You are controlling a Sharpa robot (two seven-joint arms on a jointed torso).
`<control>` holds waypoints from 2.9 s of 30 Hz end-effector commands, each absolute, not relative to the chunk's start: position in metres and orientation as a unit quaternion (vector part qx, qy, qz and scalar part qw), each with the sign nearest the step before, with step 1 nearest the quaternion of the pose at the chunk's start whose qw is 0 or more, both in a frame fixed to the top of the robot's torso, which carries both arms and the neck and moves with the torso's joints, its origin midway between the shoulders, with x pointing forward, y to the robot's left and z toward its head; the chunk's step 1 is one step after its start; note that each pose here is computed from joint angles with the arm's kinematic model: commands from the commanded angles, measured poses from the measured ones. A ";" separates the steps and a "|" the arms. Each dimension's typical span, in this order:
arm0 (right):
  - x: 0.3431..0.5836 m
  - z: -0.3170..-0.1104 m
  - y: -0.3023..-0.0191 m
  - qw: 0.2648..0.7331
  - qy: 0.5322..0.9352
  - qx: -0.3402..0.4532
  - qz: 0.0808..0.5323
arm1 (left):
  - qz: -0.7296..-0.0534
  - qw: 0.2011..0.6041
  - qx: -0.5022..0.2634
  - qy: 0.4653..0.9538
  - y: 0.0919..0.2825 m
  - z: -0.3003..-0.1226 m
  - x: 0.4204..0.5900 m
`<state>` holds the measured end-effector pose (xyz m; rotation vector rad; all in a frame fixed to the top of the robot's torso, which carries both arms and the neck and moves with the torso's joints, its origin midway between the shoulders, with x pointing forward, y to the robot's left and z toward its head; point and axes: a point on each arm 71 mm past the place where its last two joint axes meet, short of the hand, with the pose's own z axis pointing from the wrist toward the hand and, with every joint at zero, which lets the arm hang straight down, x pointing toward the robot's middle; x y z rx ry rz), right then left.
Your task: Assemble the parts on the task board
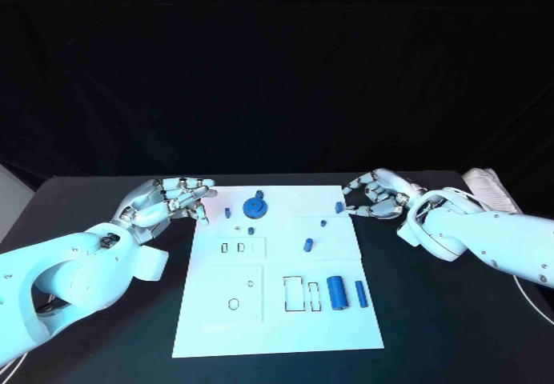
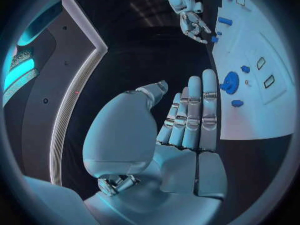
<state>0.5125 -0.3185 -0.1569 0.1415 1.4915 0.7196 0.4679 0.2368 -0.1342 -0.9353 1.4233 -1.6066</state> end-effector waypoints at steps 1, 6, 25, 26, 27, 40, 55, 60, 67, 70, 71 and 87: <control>0.513 -0.161 -0.317 0.667 0.671 0.050 0.322 | -0.642 0.385 -0.357 0.558 0.235 -0.133 0.467; 0.516 -0.164 -0.316 0.667 0.673 0.050 0.315 | -0.642 0.385 -0.357 0.559 0.235 -0.133 0.467; 0.521 -0.172 -0.307 0.660 0.683 0.048 0.308 | -0.640 0.387 -0.357 0.560 0.236 -0.133 0.467; 0.521 -0.172 -0.307 0.660 0.684 0.047 0.307 | -0.640 0.387 -0.357 0.560 0.236 -0.133 0.467; 0.521 -0.173 -0.306 0.659 0.685 0.047 0.307 | -0.640 0.387 -0.357 0.560 0.236 -0.133 0.467; 0.521 -0.178 -0.302 0.656 0.689 0.045 0.306 | -0.639 0.387 -0.358 0.560 0.237 -0.133 0.467; 0.522 -0.178 -0.300 0.662 0.684 0.050 0.302 | -0.638 0.387 -0.358 0.561 0.238 -0.133 0.467; 0.521 -0.176 -0.298 0.670 0.675 0.055 0.304 | -0.638 0.387 -0.358 0.561 0.238 -0.133 0.467; 0.516 -0.169 -0.293 0.692 0.650 0.076 0.305 | -0.637 0.388 -0.359 0.561 0.239 -0.133 0.468; 0.514 -0.163 -0.288 0.702 0.639 0.087 0.304 | -0.636 0.389 -0.360 0.560 0.239 -0.134 0.468; 0.513 -0.159 -0.286 0.705 0.634 0.090 0.304 | -0.636 0.390 -0.360 0.560 0.239 -0.134 0.469; 0.490 -0.136 -0.207 0.706 0.625 0.090 0.320 | -0.633 0.393 -0.362 0.561 0.237 -0.137 0.477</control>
